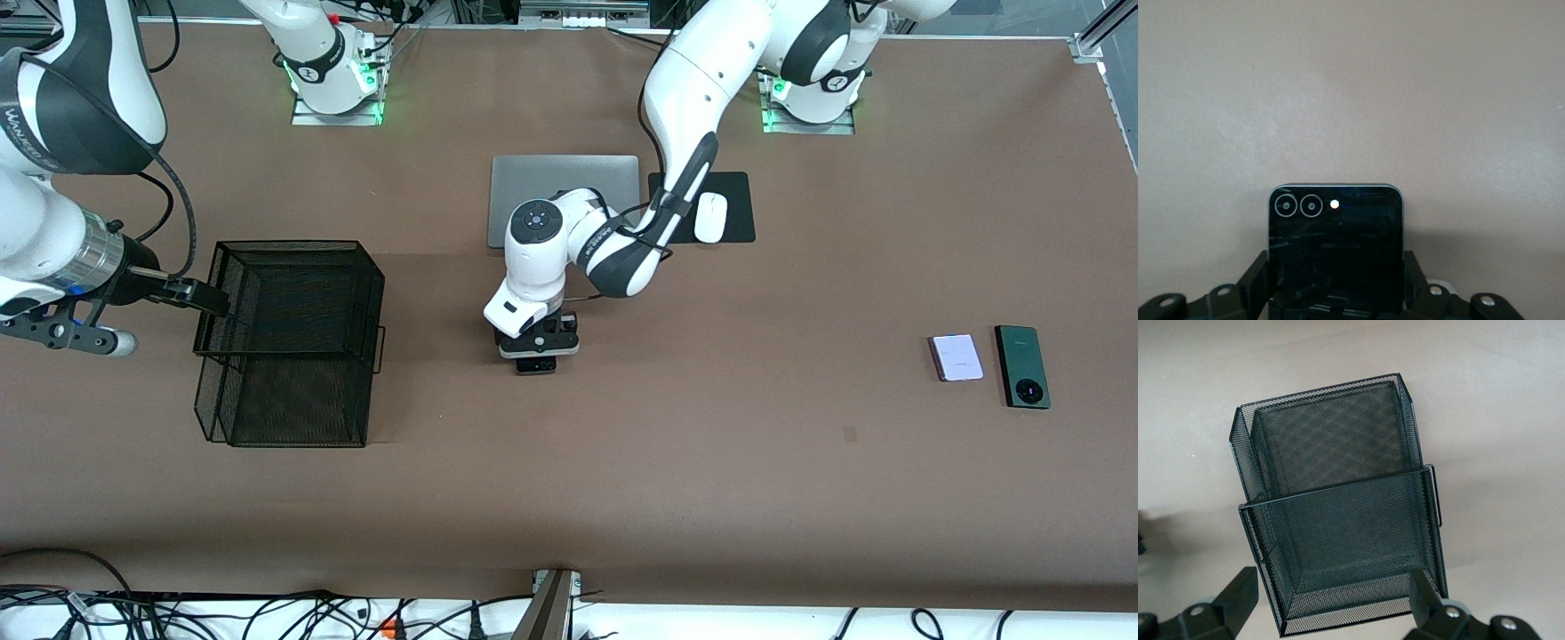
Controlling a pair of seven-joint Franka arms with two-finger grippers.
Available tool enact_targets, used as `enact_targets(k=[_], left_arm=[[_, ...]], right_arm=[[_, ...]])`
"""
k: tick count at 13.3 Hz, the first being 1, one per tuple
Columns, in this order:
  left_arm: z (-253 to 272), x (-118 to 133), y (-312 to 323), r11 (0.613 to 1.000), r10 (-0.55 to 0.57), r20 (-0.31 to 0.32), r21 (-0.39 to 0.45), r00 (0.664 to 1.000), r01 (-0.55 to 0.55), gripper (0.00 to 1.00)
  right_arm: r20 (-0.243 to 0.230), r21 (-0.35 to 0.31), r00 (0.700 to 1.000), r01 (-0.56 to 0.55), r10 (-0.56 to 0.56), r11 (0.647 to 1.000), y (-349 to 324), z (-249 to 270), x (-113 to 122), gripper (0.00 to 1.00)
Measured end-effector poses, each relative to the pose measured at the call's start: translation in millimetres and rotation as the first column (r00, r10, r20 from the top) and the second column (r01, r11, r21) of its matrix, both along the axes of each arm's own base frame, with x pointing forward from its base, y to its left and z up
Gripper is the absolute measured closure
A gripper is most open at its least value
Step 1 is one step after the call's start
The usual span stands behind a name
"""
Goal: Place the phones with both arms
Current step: 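Lower the black phone beside the laptop and open the left gripper, then reach the right gripper to the black phone while the left gripper returns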
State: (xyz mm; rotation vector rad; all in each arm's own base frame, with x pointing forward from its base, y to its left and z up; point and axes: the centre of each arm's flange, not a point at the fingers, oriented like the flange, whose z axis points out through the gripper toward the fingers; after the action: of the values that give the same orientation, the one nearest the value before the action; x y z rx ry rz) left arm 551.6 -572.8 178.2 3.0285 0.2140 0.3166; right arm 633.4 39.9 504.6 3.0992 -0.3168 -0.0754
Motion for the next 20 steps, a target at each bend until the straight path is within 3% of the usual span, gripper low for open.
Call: enact_targets(k=[4, 7, 11, 14, 20], left_arm=[[-8.4, -6.8, -5.7, 1.000, 0.007, 0.004, 0.009, 1.000, -0.007, 0.19], [0.6, -1.7, -5.5, 1.000, 0.006, 0.046, 0.026, 0.999, -0.007, 0.00], [47.8, 42.8, 34.8, 0.993, 0.092, 0.064, 0.069, 0.994, -0.097, 0.00], [74.9, 72.9, 104.2, 0.983, 0.124, 0.003, 0.138, 0.992, -0.123, 0.00], [107.4, 80.3, 291.6, 0.970, -0.043, -0.186, 0.226, 0.982, 0.085, 0.00]], right_arm=[[-0.002, 0.000, 1.000, 0.000, 0.000, 1.000, 0.0, -0.1, -0.2, 0.00], [-0.002, 0.000, 1.000, 0.000, 0.000, 1.000, 0.0, -0.2, -0.2, 0.00], [-0.002, 0.000, 1.000, 0.000, 0.000, 1.000, 0.0, -0.3, -0.2, 0.00], [-0.002, 0.000, 1.000, 0.000, 0.000, 1.000, 0.0, -0.3, -0.3, 0.00], [0.003, 0.000, 1.000, -0.003, 0.003, 1.000, 0.2, 1.8, 0.2, 0.00]])
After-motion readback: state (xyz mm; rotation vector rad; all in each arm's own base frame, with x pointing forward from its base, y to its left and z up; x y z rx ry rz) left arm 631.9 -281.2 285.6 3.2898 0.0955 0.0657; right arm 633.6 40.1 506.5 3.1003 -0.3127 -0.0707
